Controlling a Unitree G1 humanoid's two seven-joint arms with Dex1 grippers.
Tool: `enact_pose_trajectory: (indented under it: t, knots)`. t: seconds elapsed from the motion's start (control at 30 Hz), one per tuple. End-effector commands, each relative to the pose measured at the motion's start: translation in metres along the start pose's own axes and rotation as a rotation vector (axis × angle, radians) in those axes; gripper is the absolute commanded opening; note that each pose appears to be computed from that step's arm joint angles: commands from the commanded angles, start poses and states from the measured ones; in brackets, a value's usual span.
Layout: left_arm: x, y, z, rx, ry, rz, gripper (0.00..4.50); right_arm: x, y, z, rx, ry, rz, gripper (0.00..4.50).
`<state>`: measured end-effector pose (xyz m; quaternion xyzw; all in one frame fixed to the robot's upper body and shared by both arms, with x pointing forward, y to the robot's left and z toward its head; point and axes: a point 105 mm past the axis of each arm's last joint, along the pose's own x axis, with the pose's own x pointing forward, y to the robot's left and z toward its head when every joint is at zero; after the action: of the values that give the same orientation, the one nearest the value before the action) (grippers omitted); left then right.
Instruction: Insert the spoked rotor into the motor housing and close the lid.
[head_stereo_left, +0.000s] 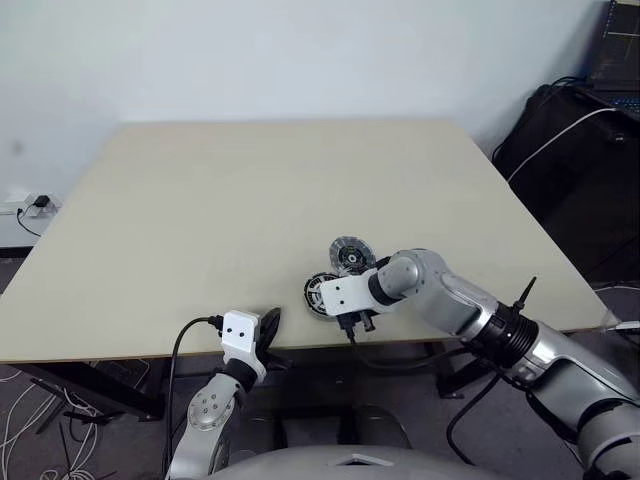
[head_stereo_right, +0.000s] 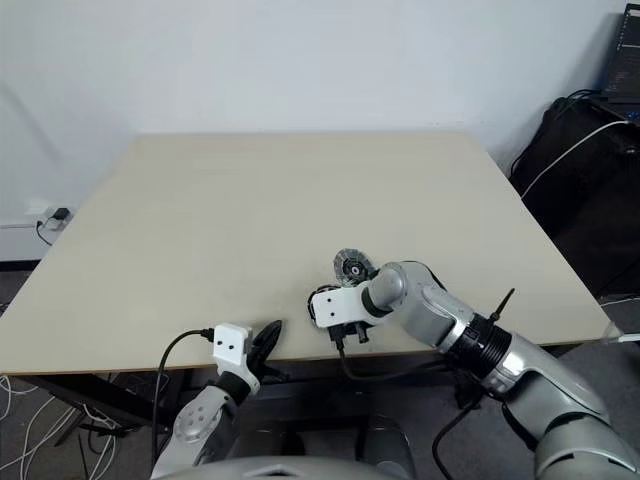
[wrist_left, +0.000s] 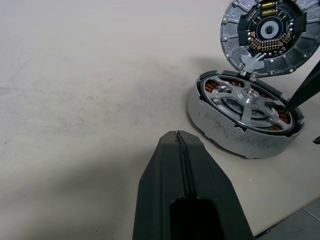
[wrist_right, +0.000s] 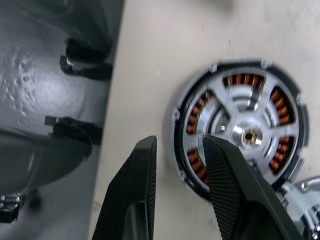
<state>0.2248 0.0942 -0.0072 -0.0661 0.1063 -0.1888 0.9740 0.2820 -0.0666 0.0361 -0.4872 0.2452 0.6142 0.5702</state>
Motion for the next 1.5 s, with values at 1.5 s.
enact_pose_trajectory:
  t: [1.5]
  knots:
    - [0.001,-0.005,0.011,-0.004,-0.047,-0.017,0.00,-0.033,-0.056,0.050,0.242,-0.254,-0.385,1.72]
